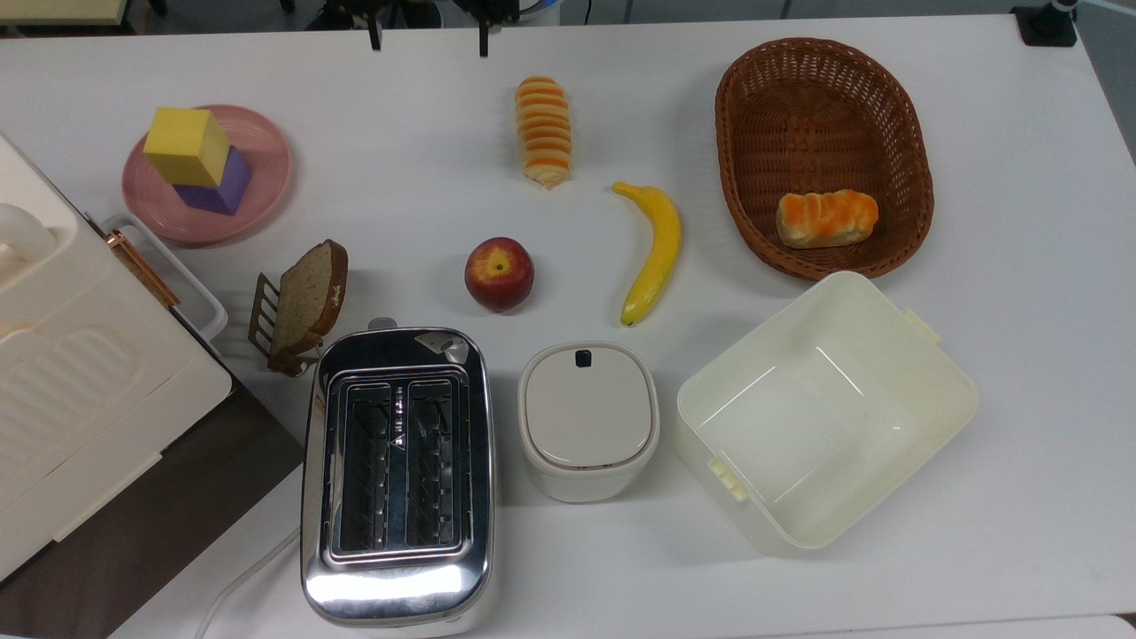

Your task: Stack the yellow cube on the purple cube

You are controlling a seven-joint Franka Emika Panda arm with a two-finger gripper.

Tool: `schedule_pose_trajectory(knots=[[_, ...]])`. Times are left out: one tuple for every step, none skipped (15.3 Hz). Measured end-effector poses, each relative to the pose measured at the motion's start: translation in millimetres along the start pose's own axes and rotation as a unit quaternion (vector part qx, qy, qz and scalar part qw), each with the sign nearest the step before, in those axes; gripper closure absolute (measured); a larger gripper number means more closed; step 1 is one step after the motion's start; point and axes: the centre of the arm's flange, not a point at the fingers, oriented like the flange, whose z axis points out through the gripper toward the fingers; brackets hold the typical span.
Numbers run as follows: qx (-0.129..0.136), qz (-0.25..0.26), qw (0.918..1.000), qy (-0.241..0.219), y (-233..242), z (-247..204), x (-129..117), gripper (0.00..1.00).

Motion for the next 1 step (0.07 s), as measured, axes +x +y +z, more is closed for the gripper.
schedule_pose_trajectory(knots=[[0.000,0.001,1.0000,-0.001,0.8,-5.5,-0.9,0.00]])
